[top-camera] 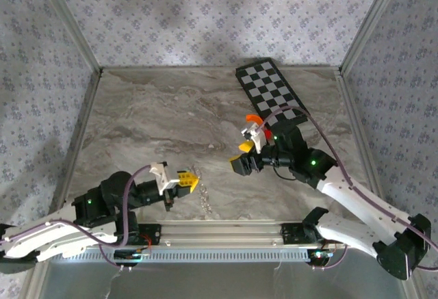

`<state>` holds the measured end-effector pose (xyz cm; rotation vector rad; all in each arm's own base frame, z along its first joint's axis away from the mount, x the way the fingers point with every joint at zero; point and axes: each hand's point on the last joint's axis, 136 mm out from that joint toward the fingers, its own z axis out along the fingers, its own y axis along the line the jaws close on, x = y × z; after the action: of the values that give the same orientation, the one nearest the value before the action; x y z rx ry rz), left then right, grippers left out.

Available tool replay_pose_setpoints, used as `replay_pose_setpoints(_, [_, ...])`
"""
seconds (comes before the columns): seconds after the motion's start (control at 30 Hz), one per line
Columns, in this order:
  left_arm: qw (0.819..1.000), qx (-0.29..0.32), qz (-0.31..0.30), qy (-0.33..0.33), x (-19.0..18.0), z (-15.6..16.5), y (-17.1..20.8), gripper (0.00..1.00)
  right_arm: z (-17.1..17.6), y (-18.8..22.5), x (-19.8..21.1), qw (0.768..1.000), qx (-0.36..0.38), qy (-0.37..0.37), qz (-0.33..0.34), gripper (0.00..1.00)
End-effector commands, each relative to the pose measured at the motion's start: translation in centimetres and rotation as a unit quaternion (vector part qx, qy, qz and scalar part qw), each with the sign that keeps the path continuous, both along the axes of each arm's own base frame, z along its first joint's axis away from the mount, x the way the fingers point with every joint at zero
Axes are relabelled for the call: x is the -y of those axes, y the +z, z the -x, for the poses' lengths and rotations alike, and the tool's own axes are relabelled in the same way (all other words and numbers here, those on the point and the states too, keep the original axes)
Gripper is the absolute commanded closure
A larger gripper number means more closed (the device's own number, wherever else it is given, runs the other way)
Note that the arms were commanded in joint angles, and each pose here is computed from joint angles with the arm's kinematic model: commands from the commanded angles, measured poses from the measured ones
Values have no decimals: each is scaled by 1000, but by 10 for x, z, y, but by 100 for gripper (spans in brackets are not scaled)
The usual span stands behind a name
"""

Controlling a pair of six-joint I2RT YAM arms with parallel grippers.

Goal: Put the keys on the keyring

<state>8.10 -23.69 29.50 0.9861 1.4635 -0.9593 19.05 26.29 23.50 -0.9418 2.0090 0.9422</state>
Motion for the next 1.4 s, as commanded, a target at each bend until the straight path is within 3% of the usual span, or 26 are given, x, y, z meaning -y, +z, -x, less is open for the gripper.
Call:
replay_pose_setpoints(0.0, [1000, -6, 21, 7, -10, 1, 10, 100, -2, 7, -12, 999, 19, 49, 0, 25])
replay_pose_setpoints(0.3, [1000, -9, 29, -9, -25, 12, 9, 100, -36, -49, -49, 995, -5, 90, 45, 28])
replay_pose_setpoints(0.7, [998, -16, 49, -35, -25, 22, 20, 100, -45, -113, -97, 980, -12, 192, 41, 34])
replay_pose_setpoints(0.93, [997, -13, 73, -38, -36, 26, 32, 100, -64, -139, -118, 979, -20, 193, 63, 31])
replay_pose_setpoints(1.07, [995, -6, 90, -34, -44, 27, 39, 100, -70, -151, -127, 979, -27, 191, 71, 20])
replay_pose_setpoints(1.37, [994, -5, 106, -30, -54, 29, 43, 100, -70, -172, -147, 974, -38, 202, 94, 23])
